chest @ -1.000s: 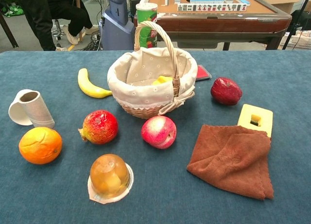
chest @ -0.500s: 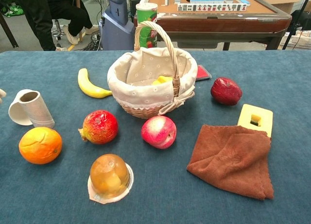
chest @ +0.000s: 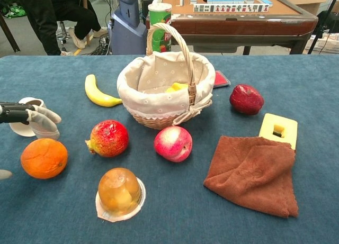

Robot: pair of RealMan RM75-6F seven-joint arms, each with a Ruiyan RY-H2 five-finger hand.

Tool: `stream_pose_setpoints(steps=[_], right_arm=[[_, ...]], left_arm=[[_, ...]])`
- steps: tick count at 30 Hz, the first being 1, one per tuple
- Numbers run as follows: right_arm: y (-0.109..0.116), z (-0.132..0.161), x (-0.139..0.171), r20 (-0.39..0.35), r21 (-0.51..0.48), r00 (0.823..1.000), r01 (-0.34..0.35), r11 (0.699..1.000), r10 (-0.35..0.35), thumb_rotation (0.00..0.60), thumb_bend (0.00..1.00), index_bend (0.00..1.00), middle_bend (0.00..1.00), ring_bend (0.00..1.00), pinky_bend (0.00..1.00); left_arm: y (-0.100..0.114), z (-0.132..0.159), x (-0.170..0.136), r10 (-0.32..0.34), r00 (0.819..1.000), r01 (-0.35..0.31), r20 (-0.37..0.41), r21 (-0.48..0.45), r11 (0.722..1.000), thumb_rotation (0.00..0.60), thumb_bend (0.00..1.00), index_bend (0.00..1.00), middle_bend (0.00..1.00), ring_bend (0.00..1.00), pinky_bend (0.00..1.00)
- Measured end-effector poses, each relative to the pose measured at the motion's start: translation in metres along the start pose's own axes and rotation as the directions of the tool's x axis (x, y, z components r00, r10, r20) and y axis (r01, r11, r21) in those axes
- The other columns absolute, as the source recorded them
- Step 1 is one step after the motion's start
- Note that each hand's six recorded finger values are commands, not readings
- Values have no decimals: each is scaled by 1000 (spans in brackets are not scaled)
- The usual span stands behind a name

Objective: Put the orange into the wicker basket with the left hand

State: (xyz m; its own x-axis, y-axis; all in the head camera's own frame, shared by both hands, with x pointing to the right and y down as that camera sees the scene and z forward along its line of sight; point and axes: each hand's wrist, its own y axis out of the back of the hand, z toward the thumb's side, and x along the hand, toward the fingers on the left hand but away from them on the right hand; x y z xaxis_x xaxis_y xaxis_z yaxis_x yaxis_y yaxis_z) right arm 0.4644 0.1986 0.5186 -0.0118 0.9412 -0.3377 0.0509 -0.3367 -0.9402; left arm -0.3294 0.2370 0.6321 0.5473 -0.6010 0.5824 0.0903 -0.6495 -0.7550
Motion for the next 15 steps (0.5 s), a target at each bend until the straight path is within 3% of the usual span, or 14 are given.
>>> stream_pose_setpoints(steps=[6,15], right_arm=[[0,0,0,3,2,1000,-2,1000,2,600,264,294,271,274,400],[-1,-2,1,11,4,1000,-7,1000,7,600,263,294,271,274,400]], left_arm=[[-8,1,11,-33,999,32,18,61,998,600,222,267,154,177,219],[-20,-9,23,-88,996,89,-18,97,991,600,222,267,154,184,224]])
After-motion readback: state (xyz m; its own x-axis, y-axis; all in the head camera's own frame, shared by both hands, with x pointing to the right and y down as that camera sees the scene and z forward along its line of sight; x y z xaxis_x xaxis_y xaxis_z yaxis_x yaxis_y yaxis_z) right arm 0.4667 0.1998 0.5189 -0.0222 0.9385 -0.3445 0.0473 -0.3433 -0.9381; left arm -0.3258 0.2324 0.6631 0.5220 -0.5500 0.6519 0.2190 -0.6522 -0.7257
